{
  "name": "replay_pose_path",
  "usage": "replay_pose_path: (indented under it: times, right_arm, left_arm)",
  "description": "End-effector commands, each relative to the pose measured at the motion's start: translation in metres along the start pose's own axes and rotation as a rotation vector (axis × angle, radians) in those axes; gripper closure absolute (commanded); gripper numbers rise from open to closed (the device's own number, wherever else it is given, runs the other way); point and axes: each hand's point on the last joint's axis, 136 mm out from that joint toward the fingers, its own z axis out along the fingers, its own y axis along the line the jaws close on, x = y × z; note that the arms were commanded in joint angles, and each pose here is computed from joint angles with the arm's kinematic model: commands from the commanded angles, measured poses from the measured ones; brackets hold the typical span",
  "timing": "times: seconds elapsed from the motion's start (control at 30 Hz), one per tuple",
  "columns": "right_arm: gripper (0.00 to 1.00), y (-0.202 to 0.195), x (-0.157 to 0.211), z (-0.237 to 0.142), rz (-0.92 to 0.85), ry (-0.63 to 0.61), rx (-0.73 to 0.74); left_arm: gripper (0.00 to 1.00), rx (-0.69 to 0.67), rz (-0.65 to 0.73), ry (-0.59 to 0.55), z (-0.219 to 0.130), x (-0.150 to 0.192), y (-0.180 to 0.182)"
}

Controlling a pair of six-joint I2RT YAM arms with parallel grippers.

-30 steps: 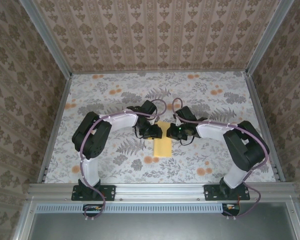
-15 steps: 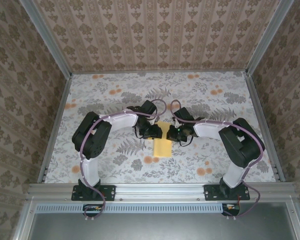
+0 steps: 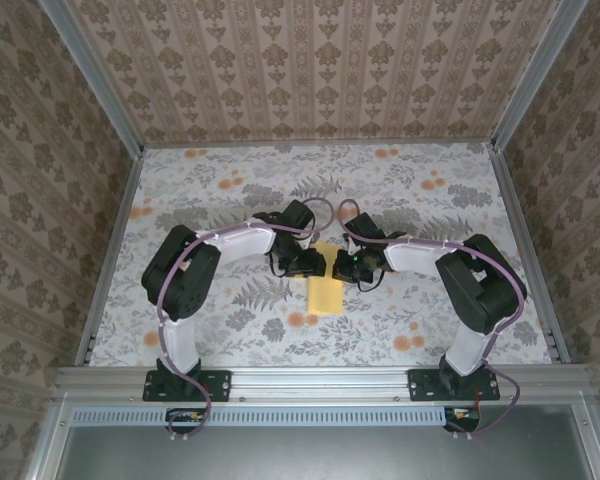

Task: Fold a paper plane with a square sheet of paper (fold left side to right side)
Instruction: Hold the square sheet of paper at the center of the table, then first fold the square sheet of paper in half at the center of the table.

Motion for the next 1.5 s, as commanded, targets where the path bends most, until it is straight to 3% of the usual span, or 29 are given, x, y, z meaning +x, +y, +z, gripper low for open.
replay_pose_path:
  times: [0.0,0.17,0.33,0.47,0.93,1.47]
  right_arm:
    - [0.95,-0.034,0.022,0.009,0.019,0.075,0.141]
    - [0.96,-0.035,0.023,0.01,0.02,0.081,0.144]
    - [0.96,-0.034,0.022,0.01,0.02,0.079,0.144]
    - [0.96,-0.034,0.022,0.011,0.02,0.082,0.147]
    - [0.96,-0.036,0.024,0.012,0.011,0.101,0.169]
    - [0.98,-0.04,0.028,0.012,0.003,0.121,0.188]
  left_arm:
    - [0.5,-0.006,0.044,-0.091,-0.038,-0.009,-0.005]
    - [0.54,0.08,0.072,-0.13,-0.055,-0.011,-0.022]
    - [0.7,0.242,0.055,-0.083,-0.039,-0.005,-0.042]
    - [0.77,0.289,0.042,-0.053,-0.024,-0.003,-0.044]
    - [0.84,0.217,-0.012,0.03,0.018,0.011,-0.014]
    - [0.91,0.092,-0.048,0.043,0.029,0.021,0.023]
